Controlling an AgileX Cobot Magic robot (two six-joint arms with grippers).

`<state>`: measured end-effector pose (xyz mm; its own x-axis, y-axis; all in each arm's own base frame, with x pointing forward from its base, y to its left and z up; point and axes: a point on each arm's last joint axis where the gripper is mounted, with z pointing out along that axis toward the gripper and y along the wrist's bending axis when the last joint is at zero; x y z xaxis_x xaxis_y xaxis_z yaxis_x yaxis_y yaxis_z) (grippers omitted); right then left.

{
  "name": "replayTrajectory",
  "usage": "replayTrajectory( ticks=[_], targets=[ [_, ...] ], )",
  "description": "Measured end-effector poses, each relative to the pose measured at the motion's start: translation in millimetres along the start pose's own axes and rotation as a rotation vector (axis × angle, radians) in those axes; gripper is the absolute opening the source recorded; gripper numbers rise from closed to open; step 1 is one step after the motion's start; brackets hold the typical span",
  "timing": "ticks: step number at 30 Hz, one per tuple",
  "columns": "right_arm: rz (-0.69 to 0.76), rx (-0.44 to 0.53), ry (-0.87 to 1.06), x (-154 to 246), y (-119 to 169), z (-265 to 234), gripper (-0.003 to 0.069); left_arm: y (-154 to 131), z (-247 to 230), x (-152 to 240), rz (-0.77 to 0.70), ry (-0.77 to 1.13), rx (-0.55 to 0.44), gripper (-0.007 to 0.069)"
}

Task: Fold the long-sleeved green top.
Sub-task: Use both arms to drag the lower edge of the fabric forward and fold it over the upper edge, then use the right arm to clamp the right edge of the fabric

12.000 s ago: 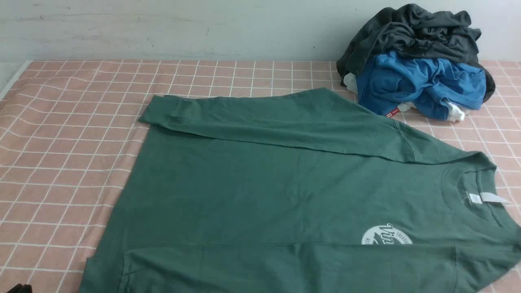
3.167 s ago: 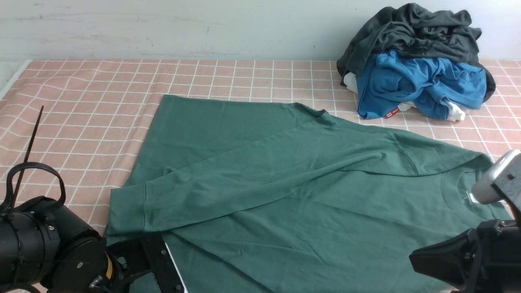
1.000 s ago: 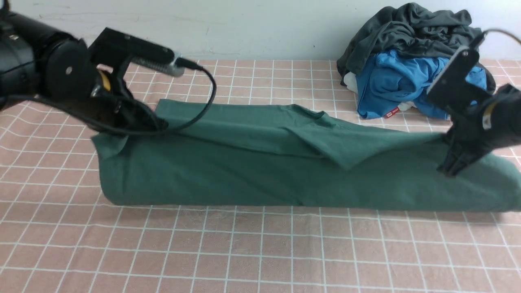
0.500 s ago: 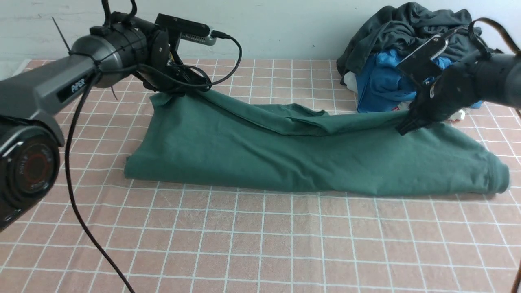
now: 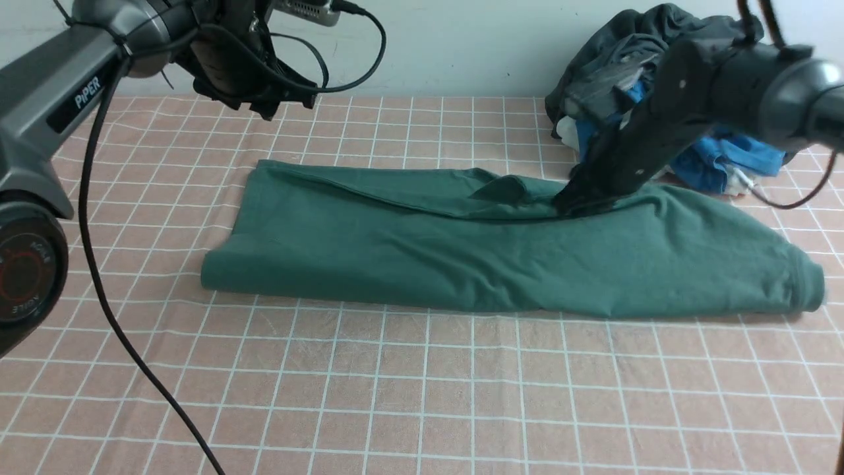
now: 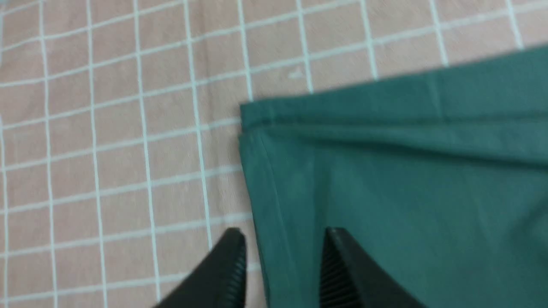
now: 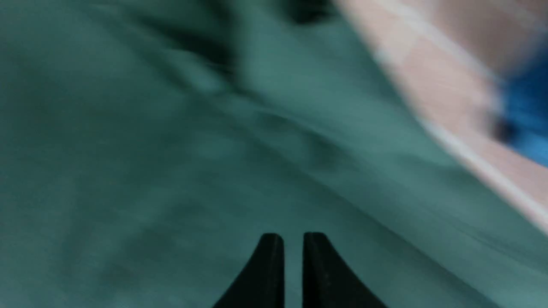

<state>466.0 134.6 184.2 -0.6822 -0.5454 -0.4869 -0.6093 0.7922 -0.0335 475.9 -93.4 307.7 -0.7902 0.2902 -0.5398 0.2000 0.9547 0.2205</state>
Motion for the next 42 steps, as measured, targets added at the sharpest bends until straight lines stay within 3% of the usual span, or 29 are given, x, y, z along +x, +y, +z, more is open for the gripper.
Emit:
replayTrajectory(
  ticks=[2, 4, 6, 12, 16, 20, 22, 25, 28, 29, 32, 36, 39, 42],
  targets=[
    [-0.037, -0.042, -0.016, 2, 4, 17, 0.0014, -2, -10, 1, 0.005, 0.017, 0.02, 0.0172],
    [-0.104, -0.056, -0.092, 3, 4, 43, -0.0008, -6, -42, 1, 0.021, 0.011, 0.076, 0.0087],
    [-0.099, 0.035, -0.221, -5, -4, 52, -0.0011, -7, -75, -1, 0.033, -0.034, 0.114, 0.0045],
    [0.205, 0.25, -0.491, -16, -40, 58, -0.0004, -10, -161, 27, 0.064, -0.142, 0.189, 0.0006],
    [0.273, 0.231, -0.525, -18, -65, 32, 0.0031, -2, -177, 74, 0.061, -0.116, 0.143, 0.0006],
    [0.274, 0.08, -0.442, -13, -81, -32, 0.0078, 22, -190, 152, -0.061, -0.042, 0.006, 0.0006],
    [0.292, 0.063, -0.389, -6, -88, -63, 0.0084, 26, -189, 183, -0.112, -0.005, -0.03, 0.0006],
    [0.347, 0.1, -0.272, 11, -103, -103, 0.0098, 24, -181, 225, -0.156, 0.032, -0.047, 0.0006],
    [0.514, 0.19, -0.017, 55, -130, -122, 0.0169, 12, -157, 270, -0.154, 0.056, -0.029, 0.0006],
    [0.529, 0.202, 0.003, 58, -131, -121, 0.0176, 12, -156, 271, -0.154, 0.051, -0.026, 0.0006],
    [0.648, 0.248, 0.202, 99, -148, -108, 0.0304, 3, -136, 290, -0.143, 0.062, -0.002, 0.0006],
    [0.757, 0.26, 0.289, 131, -160, -91, 0.0472, 1, -129, 288, -0.139, 0.017, 0.011, 0.0006],
    [0.803, 0.227, 0.331, 147, -163, -74, 0.0524, 0, -127, 284, -0.14, -0.015, 0.018, 0.0006],
    [0.855, 0.157, 0.36, 157, -160, -49, 0.05, 0, -127, 283, -0.149, -0.03, 0.026, 0.0006]
  ],
)
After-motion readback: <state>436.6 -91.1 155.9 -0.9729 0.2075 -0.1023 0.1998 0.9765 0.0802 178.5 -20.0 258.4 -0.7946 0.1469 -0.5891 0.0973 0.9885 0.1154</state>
